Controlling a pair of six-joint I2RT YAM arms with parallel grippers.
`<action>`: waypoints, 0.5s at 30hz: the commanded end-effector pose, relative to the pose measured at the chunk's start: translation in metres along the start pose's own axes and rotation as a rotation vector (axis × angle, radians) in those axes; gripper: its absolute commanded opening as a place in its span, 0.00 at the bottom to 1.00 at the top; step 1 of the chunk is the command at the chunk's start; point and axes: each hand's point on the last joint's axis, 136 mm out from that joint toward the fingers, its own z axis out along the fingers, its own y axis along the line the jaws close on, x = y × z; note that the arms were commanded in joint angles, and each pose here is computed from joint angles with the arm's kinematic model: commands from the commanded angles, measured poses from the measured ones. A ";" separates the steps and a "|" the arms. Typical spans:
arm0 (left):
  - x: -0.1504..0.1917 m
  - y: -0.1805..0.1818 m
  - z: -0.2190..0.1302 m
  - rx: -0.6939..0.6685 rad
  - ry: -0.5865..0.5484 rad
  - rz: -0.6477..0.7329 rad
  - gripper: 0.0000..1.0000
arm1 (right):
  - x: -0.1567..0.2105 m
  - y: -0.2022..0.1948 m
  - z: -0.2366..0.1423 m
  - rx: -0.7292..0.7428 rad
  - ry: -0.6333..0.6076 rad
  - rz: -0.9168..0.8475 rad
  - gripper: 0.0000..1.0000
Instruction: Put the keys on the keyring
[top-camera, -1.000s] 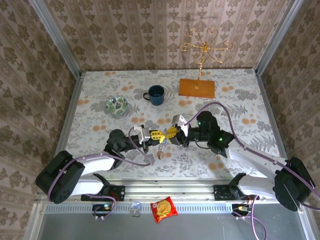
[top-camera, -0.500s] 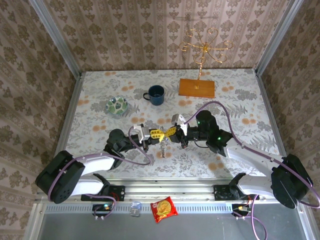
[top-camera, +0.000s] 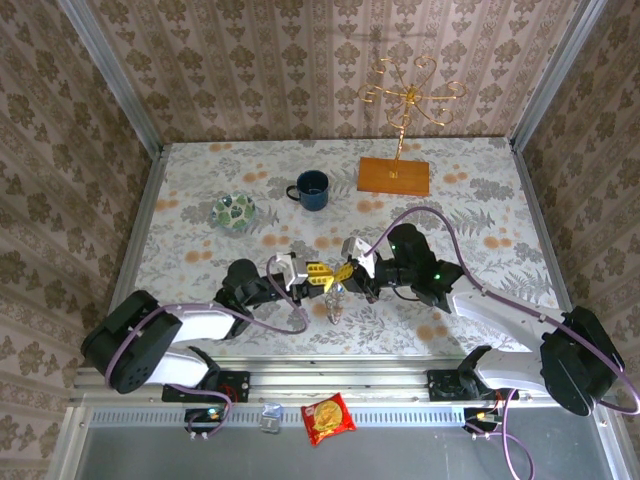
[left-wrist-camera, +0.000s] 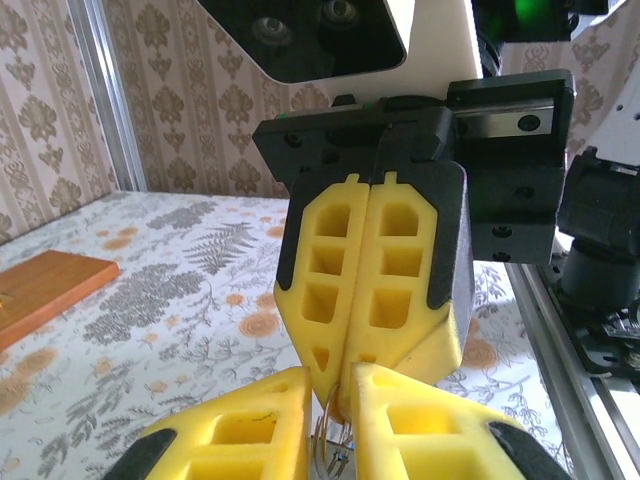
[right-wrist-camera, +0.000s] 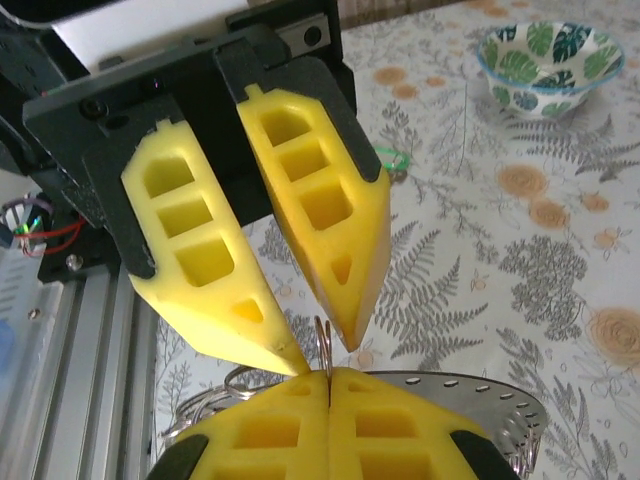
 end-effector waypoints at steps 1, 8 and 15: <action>0.004 -0.004 0.000 0.009 0.004 0.019 0.18 | -0.008 0.008 0.001 -0.039 0.006 -0.070 0.00; 0.012 -0.004 -0.003 -0.001 0.034 0.006 0.19 | -0.002 0.008 0.002 -0.050 0.054 -0.097 0.00; 0.011 -0.005 -0.009 -0.016 0.059 0.007 0.28 | -0.005 0.008 0.000 -0.049 0.061 -0.119 0.00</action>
